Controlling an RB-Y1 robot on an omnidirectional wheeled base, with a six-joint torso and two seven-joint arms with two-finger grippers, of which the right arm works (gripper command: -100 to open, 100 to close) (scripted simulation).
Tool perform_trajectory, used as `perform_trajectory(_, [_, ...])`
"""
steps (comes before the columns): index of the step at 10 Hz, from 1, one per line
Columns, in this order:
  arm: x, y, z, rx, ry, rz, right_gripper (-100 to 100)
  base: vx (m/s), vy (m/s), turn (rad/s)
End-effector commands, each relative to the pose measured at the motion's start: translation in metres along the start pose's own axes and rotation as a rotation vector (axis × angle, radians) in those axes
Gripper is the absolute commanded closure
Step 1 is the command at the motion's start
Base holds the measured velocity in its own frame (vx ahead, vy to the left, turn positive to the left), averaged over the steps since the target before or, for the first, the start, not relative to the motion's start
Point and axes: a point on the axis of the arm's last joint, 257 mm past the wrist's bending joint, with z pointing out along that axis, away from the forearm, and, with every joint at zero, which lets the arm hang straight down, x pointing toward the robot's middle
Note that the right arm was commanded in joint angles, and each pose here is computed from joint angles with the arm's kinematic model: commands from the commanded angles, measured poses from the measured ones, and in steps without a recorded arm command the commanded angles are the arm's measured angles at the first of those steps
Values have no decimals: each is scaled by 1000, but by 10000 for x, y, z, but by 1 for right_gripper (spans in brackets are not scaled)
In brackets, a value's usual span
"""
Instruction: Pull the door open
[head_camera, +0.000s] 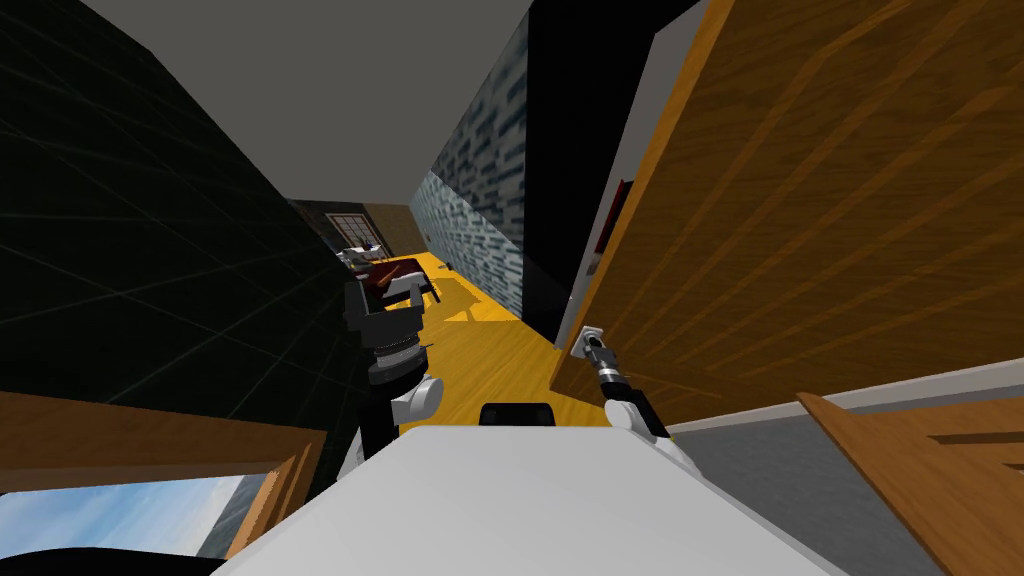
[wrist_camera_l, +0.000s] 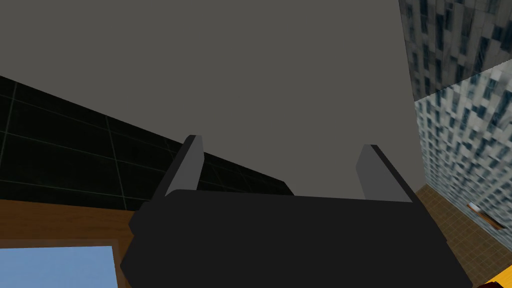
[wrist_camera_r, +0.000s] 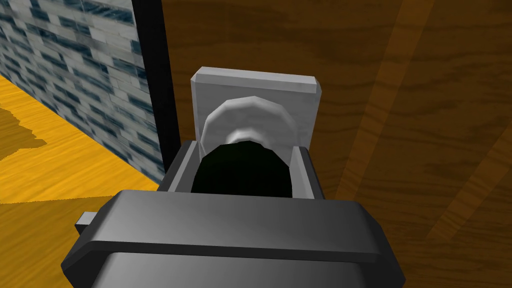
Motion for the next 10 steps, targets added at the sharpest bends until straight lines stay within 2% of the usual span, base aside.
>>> perform_trajectory(1, [-22,-61,-58,16,-6,7,100,-262,-58,-3])
perform_trajectory(2, [4,-44,-28,10,0,4,100,-125,-25,16])
perform_trajectory(3, [-30,-78,-110,26,-7,1,100,119,18,84])
perform_trajectory(4, [-30,-84,-135,31,-6,0,100,188,26,58])
perform_trajectory(7, [-27,-127,-293,62,-2,-7,100,146,31,74])
perform_trajectory(10, [-26,-160,-403,84,0,-9,100,40,7,22])
